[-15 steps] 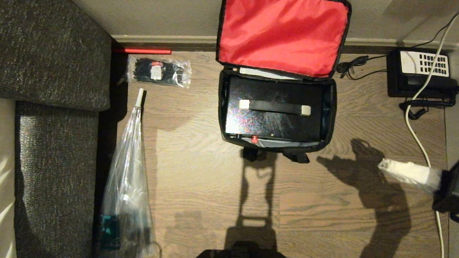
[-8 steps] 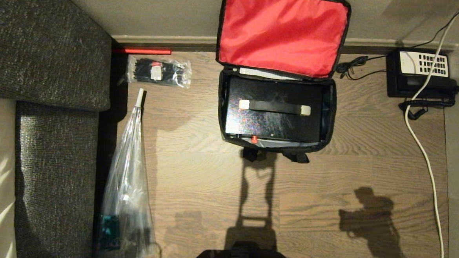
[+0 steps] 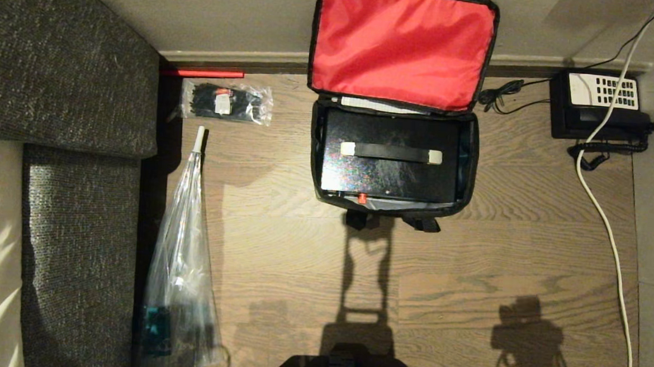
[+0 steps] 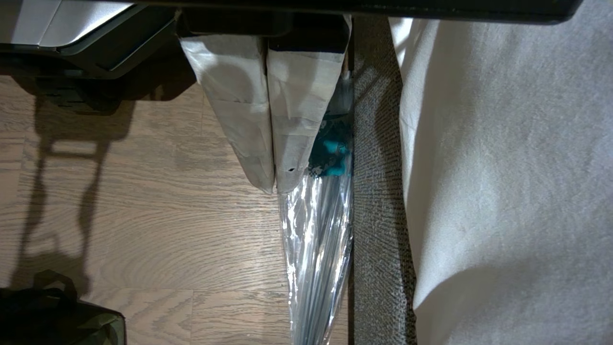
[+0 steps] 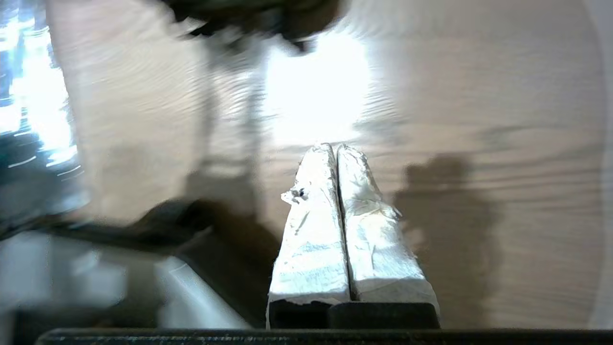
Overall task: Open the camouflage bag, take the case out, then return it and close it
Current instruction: Grip the handle
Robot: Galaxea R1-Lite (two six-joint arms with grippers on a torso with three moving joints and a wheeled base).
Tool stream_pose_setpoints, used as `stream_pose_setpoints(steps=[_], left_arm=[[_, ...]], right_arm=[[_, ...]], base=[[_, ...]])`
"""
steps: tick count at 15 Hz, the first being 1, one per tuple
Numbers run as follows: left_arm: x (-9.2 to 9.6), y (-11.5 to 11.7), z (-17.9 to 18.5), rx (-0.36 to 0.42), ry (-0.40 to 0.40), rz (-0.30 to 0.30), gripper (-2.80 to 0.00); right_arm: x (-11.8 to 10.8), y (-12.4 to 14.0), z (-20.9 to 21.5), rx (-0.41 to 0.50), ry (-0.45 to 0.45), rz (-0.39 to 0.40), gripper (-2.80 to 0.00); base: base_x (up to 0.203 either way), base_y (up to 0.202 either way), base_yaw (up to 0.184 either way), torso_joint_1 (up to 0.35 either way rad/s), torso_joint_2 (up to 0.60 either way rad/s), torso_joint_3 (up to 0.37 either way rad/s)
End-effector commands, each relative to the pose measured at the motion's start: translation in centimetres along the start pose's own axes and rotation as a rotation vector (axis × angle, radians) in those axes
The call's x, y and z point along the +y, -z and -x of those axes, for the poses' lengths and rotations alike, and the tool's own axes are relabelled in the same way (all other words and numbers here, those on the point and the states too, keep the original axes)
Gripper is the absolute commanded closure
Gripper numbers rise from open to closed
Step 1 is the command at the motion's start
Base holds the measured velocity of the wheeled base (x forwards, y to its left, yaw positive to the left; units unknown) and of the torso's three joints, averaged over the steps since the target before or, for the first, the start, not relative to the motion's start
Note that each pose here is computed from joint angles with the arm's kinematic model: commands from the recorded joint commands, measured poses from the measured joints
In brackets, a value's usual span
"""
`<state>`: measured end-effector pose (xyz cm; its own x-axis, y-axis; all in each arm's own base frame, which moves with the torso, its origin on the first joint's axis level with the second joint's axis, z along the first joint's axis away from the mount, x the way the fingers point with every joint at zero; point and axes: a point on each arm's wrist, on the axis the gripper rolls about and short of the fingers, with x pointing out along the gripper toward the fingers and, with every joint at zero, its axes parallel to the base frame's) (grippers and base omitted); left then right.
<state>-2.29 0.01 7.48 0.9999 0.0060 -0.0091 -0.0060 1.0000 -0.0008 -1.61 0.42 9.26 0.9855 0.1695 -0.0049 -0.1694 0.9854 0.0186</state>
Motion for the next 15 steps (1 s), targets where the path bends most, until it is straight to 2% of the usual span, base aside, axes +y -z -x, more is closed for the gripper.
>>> stream_pose_setpoints(steps=[1,3,10,13,15], left_arm=[[0.0,0.0,0.0,0.000,-0.002,0.001,0.00],[0.0,0.0,0.0,0.000,0.000,0.001,0.00],[0.0,0.0,0.0,0.000,-0.001,0.001,0.00],[0.0,0.0,0.0,0.000,0.000,0.001,0.00],[0.0,0.0,0.0,0.000,0.000,0.001,0.00]], right_arm=[[-0.4,0.6,0.4,-0.031,0.204,0.022,0.00],[-0.4,1.3,0.3,-0.015,0.194,-0.060,0.00],[-0.4,1.6,0.5,-0.028,0.186,-0.042,0.00],[-0.3,1.7,0.9,-0.077,0.184,-0.055,0.00],[-0.3,1.8,0.9,-0.066,0.182,-0.026,0.00]], base=[[0.000,0.000,0.000,0.000,0.00,0.000],[0.000,0.000,0.000,0.000,0.00,0.000],[0.000,0.000,0.000,0.000,0.00,0.000],[0.000,0.000,0.000,0.000,0.00,0.000],[0.000,0.000,0.000,0.000,0.00,0.000]])
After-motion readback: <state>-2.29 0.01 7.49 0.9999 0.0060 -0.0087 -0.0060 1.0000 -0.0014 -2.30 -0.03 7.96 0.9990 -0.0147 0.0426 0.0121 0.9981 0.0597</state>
